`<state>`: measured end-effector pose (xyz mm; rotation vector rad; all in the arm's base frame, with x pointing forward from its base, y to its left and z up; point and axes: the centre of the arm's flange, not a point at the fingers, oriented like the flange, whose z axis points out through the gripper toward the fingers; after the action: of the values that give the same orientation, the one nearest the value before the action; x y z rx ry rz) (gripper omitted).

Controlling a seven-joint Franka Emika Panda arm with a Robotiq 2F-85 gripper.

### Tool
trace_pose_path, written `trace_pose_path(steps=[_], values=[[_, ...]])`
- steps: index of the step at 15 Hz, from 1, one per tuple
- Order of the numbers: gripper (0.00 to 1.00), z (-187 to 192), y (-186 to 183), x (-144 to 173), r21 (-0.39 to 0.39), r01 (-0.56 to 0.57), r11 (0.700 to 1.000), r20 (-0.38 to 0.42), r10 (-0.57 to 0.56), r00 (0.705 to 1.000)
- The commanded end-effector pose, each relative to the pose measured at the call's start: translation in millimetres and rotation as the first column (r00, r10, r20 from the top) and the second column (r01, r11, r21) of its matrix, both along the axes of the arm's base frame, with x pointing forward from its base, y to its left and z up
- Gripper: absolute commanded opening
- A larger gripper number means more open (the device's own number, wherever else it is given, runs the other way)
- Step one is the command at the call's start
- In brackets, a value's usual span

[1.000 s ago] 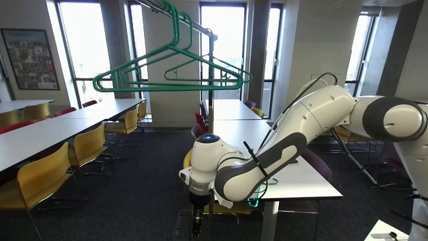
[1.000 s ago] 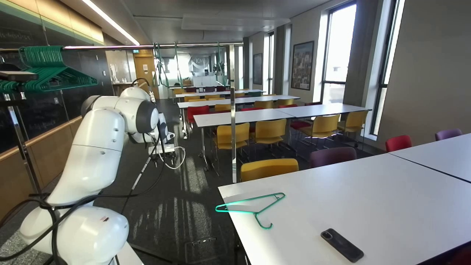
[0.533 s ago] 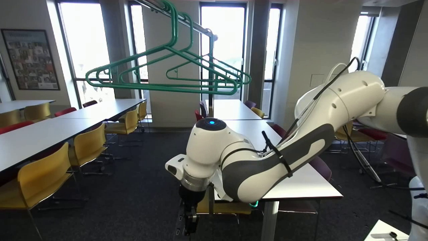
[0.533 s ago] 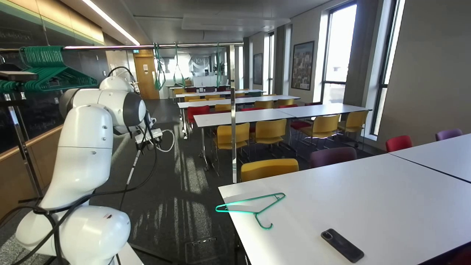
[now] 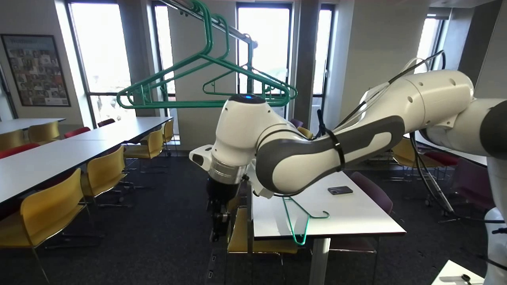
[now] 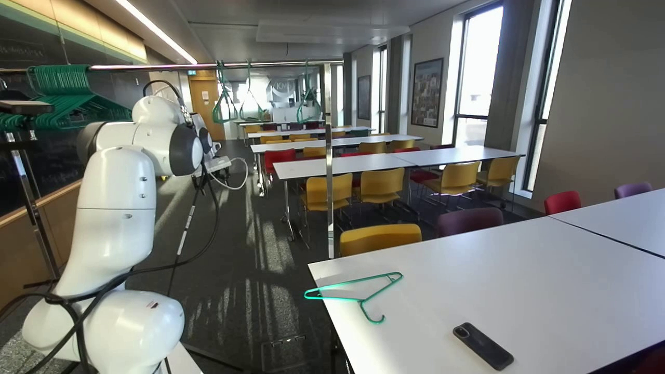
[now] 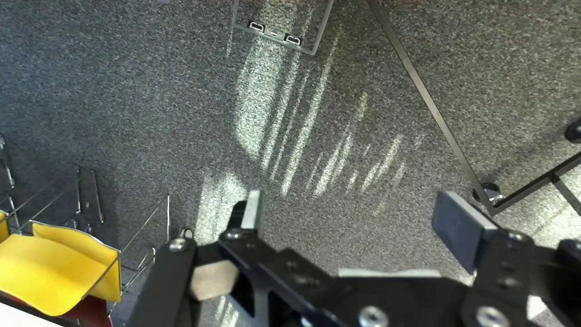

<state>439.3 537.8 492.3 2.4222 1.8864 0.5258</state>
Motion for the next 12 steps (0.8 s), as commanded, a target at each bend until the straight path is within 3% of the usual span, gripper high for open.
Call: trace_pose_path(steps=[1, 12], values=[[1.0, 45.0, 29.0, 37.6, 0.032, -0.016, 0.999, -0.059, 0.018, 0.998], [1.0, 113.6, 63.8, 72.9, 0.024, 0.021, 0.999, -0.065, -0.019, 0.998]])
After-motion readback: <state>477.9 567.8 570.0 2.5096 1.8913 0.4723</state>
